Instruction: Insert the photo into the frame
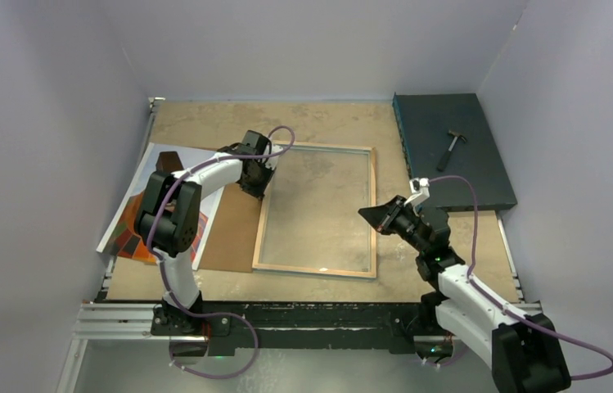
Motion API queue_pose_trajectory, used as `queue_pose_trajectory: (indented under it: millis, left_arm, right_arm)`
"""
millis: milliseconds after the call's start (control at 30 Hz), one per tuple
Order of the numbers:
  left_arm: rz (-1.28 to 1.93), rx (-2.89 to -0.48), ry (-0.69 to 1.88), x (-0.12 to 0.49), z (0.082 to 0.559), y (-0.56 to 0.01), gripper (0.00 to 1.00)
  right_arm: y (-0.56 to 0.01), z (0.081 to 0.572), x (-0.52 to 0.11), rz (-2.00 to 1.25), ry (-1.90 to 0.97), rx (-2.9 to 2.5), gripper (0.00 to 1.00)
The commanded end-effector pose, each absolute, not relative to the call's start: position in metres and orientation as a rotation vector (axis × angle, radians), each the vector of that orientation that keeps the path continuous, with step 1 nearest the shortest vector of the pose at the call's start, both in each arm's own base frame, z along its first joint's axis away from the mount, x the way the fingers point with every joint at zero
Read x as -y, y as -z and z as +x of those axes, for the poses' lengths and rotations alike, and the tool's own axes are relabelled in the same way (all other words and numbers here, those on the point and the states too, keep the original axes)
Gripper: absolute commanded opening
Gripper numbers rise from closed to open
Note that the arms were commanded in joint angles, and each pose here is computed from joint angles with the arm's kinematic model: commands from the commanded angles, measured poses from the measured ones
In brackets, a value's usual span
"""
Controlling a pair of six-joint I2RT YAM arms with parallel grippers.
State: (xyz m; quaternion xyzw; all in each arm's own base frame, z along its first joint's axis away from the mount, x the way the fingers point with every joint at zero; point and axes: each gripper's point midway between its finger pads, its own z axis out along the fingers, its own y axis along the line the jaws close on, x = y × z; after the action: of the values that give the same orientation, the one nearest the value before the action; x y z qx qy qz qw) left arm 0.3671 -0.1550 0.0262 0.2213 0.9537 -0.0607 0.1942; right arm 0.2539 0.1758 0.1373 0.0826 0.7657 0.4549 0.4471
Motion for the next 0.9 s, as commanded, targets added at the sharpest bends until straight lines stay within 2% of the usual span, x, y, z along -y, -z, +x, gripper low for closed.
queue_pose_trajectory:
  millis: [0,200,867]
  left_arm:
    - [0.599,-2.638,0.214,0.160,0.370,-0.038,0.00]
    - [0.602,-2.637,0.217,0.160,0.370,-0.037,0.00]
    - [0.606,-2.631,0.217,0.159,0.368,-0.041,0.00]
  right_arm:
    - [-0.171,0.250,-0.183,0.113,-1.191,-1.769,0.00]
    - [-0.184,0.244,-0.180,0.113,-1.196,-1.722,0.00]
    - [-0.142,0.275,-0.173,0.281,-1.118,-1.814,0.00]
